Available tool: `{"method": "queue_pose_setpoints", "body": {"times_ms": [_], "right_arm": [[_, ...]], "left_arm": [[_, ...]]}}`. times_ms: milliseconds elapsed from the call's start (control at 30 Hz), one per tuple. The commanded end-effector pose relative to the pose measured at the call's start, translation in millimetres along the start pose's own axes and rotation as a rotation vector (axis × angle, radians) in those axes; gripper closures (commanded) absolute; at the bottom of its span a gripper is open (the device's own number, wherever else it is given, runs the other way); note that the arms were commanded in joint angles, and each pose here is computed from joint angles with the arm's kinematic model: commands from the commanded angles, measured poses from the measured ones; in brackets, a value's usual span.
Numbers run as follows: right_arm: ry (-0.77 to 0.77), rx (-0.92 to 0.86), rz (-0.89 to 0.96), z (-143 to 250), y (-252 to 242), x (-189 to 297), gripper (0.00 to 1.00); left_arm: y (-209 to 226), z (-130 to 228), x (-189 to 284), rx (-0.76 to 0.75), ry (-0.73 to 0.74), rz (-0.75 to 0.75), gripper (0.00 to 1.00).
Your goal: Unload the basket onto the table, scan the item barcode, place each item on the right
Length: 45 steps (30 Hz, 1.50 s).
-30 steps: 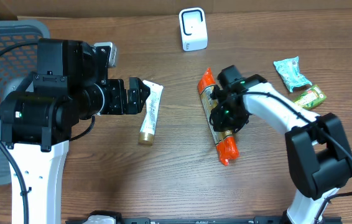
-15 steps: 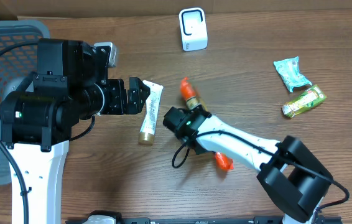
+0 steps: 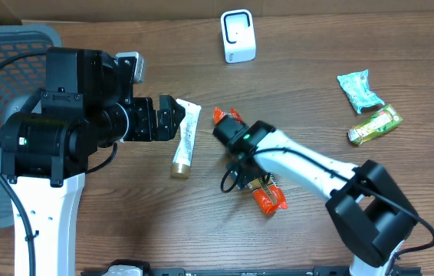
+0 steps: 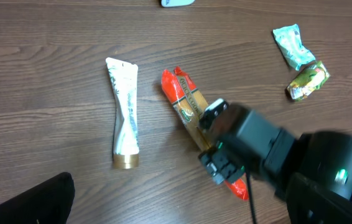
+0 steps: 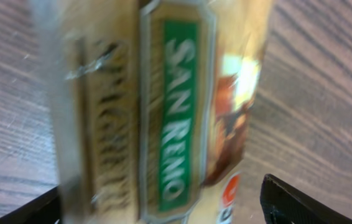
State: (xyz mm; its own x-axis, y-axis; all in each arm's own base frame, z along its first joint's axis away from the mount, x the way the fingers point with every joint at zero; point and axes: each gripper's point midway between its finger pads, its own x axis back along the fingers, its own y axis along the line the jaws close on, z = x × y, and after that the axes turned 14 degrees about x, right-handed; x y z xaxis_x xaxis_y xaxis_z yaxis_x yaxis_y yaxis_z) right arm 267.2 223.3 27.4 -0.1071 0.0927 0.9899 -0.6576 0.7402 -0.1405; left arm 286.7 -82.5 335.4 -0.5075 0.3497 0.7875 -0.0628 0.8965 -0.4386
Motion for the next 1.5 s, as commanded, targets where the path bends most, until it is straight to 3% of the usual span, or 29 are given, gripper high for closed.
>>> {"method": "queue_pose_setpoints", "body": {"times_ms": [0,67,267,467,600,667,733,1067,1300,1467], "right_arm": [[-0.046,0.034,-0.096,-4.2,-4.1,6.6,0.11],[-0.041,0.016,-0.187,3.0,-4.8,-4.9,0.14],[-0.07,0.033,-0.358,4.5,4.0,-6.7,0.35],[-0.082,0.006,-0.436,7.0,9.1,-9.6,0.63],[-0.102,-0.025,-0.51,4.3,9.8,-4.9,0.67],[-0.113,-0.042,-0.55,2.5,9.7,-1.9,0.78],[-0.178,-0.076,-0.7,-8.7,12.0,17.2,0.96],[-0.675,0.03,-1.215,-33.5,-12.8,151.0,0.96],[-0.942,0.061,-1.293,-20.5,-49.8,225.5,0.96],[-1.01,0.083,-1.264,-12.1,-58.9,256.1,0.96]], "left_arm": [[-3.6,0.8,-0.9,-0.028,0.006,0.011,0.0],[-3.6,0.8,-0.9,-0.028,0.006,0.011,0.01],[-3.6,0.8,-0.9,-0.028,0.006,0.011,0.0],[-3.6,0.8,-0.9,-0.028,0.006,0.011,0.0],[-3.6,0.8,-0.9,-0.028,0.006,0.011,0.0],[-3.6,0.8,-0.9,-0.028,0.006,0.011,0.0],[-3.6,0.8,-0.9,-0.028,0.006,0.011,0.0],[-3.6,0.8,-0.9,-0.028,0.006,0.011,0.0],[-3.6,0.8,-0.9,-0.028,0.006,0.011,0.0],[-3.6,0.9,-0.9,-0.028,0.007,0.011,0.0]]}}
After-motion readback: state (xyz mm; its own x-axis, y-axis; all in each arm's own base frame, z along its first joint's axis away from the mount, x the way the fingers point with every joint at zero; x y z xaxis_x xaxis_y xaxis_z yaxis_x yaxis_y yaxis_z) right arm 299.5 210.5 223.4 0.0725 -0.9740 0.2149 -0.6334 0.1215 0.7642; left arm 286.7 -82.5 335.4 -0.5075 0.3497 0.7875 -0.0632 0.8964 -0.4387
